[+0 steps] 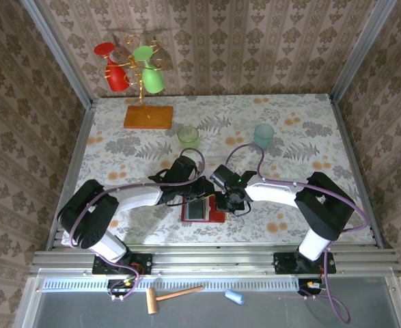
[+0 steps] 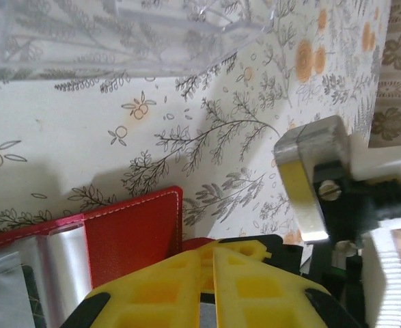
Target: Take the credit cards out of the card holder
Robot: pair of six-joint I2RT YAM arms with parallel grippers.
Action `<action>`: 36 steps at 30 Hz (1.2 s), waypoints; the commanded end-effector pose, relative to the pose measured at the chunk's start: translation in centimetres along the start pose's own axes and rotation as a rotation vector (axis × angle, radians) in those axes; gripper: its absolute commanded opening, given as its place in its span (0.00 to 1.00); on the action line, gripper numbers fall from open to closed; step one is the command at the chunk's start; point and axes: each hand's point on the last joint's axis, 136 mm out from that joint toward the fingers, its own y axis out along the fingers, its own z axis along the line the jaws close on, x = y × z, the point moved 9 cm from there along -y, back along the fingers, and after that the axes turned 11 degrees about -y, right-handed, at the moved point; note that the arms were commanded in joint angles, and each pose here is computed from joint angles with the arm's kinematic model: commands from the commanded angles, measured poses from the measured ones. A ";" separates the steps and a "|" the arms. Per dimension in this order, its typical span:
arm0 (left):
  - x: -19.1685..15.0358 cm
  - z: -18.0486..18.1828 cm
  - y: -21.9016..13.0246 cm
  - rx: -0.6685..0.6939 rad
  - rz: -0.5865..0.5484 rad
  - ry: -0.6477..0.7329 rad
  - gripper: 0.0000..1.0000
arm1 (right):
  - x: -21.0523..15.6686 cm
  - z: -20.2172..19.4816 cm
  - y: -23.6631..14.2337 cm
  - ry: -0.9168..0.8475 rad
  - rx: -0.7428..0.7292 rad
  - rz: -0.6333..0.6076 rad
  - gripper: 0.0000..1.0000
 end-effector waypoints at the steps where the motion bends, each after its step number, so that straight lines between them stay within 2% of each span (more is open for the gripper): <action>1: 0.4 -0.4 -3.1 0.012 -0.111 0.038 0.13 | -1.5 -2.1 0.7 -0.019 -0.146 0.040 0.07; 6: 0.6 0.4 -5.4 0.028 -0.179 0.033 0.14 | -1.8 -2.8 0.2 -0.032 -0.177 0.028 0.07; 12: 0.4 2.2 -6.0 0.055 -0.183 -0.003 0.14 | -2.0 -3.5 -0.6 -0.036 -0.201 0.032 0.07; 22: -0.1 3.6 -4.0 0.058 -0.092 -0.040 0.15 | -1.4 -2.7 -2.1 -0.016 -0.150 -0.004 0.08; 36: -1.6 3.4 -0.9 0.032 0.014 -0.037 0.14 | 0.3 -0.1 -3.4 0.032 0.055 -0.076 0.12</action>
